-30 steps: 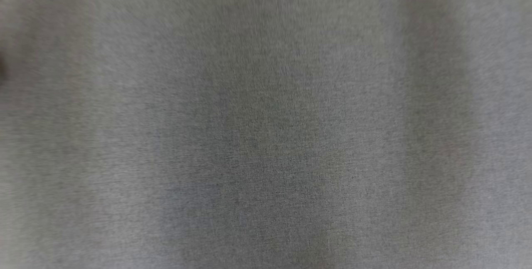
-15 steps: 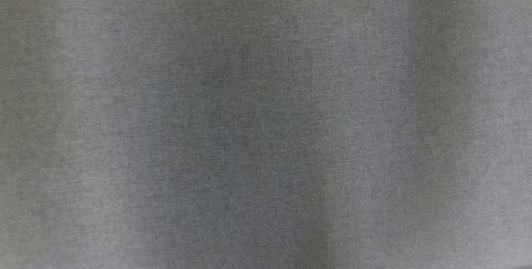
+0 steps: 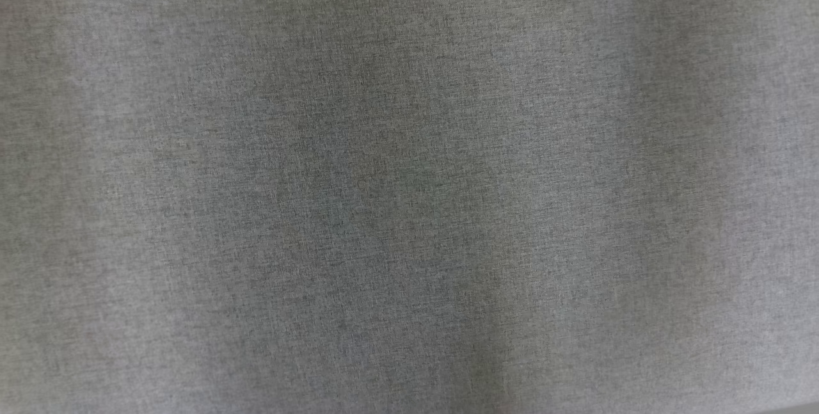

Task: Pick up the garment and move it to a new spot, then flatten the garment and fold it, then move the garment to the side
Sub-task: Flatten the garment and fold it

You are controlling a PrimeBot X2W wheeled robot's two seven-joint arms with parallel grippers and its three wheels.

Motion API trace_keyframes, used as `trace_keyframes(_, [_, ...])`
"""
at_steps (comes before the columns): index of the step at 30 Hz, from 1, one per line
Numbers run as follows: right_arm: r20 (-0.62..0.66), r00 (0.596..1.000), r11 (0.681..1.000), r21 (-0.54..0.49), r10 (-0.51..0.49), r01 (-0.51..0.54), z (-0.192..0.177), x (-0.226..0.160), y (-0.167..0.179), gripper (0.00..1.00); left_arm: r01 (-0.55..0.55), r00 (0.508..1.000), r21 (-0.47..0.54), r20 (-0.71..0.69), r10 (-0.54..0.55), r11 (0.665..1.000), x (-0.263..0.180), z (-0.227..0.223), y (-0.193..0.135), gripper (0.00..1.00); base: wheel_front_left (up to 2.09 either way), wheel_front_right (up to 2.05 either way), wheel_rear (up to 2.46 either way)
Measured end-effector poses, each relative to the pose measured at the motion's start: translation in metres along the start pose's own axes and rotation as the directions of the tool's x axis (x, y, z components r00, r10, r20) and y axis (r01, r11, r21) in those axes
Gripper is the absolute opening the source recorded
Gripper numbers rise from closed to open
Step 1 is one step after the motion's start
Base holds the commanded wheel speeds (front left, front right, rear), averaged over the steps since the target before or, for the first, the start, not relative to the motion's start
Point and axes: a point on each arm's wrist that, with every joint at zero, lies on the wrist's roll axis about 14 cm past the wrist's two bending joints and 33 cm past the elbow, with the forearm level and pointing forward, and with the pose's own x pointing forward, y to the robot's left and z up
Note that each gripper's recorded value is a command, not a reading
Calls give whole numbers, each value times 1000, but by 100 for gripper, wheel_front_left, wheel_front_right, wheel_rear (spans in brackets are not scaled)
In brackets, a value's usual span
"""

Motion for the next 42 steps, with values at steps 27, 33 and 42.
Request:
trace_keyframes(27, [-151, 986, 986, 159, 65, -41, -84, -106, 14, 0, -26, 991, -177, -137, 2, 984, -103, -88, -3, 0, 0, 0, 0])
trace_keyframes(33, [-229, 973, 974, 226, 38, 16, -97, -190, -8, 0, -107, 984, -221, -164, 71, 969, -165, -89, -2, 0, 0, 0, 0])
trace_keyframes(42, [-368, 929, 930, 332, -26, 157, -102, -326, -25, 0, -229, 952, -334, -274, 138, 914, -288, -105, -40, 0, 0, 0, 0])
